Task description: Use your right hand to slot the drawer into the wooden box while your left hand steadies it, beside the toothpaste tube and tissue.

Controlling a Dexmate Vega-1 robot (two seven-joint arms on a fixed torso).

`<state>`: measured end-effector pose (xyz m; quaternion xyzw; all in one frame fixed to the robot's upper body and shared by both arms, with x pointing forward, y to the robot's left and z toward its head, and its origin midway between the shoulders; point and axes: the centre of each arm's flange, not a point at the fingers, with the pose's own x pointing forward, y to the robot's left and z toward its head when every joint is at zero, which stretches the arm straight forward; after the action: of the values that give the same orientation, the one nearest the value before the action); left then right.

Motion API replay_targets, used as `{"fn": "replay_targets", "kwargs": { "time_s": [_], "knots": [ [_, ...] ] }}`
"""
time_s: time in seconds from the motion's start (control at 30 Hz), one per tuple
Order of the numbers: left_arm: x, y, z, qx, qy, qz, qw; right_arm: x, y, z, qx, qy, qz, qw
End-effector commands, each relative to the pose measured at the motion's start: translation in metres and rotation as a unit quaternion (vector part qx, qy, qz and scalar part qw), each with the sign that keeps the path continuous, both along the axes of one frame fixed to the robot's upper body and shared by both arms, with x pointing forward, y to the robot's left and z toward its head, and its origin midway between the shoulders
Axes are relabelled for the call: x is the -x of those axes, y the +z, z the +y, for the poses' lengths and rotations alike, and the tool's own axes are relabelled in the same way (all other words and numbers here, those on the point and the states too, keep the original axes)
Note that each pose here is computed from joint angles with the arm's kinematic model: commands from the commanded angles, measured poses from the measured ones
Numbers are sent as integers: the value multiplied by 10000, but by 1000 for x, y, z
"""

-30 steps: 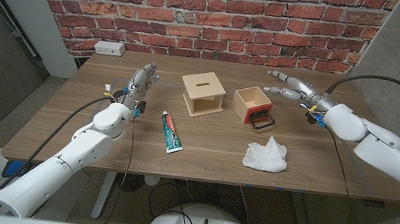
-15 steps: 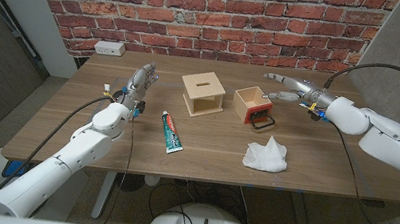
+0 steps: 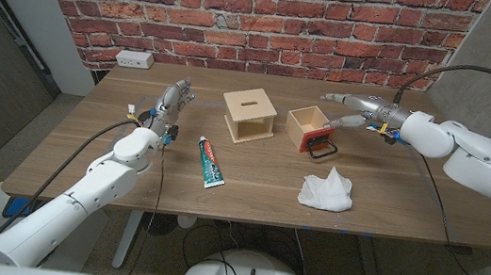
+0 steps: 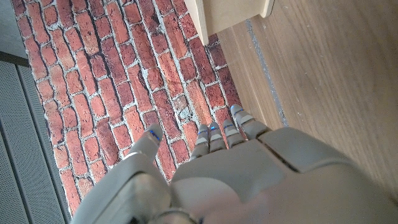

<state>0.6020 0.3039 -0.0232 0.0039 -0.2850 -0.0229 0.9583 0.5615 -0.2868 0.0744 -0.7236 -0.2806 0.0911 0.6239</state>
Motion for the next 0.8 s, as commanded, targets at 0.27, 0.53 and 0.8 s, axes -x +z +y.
{"fn": "replay_targets", "kwargs": {
  "time_s": [0.27, 0.53, 0.8],
  "knots": [
    [1, -3, 1, 33, 30, 30, 10000, 1, 8, 14, 750, -130, -97, 9971],
    [0, -4, 1, 46, 36, 44, 10000, -1, 10, 22, 1047, -145, -111, 9943],
    [0, -4, 3, 56, 59, 37, 10000, -6, 11, 31, 1321, -95, -47, 9912]
  ]
}}
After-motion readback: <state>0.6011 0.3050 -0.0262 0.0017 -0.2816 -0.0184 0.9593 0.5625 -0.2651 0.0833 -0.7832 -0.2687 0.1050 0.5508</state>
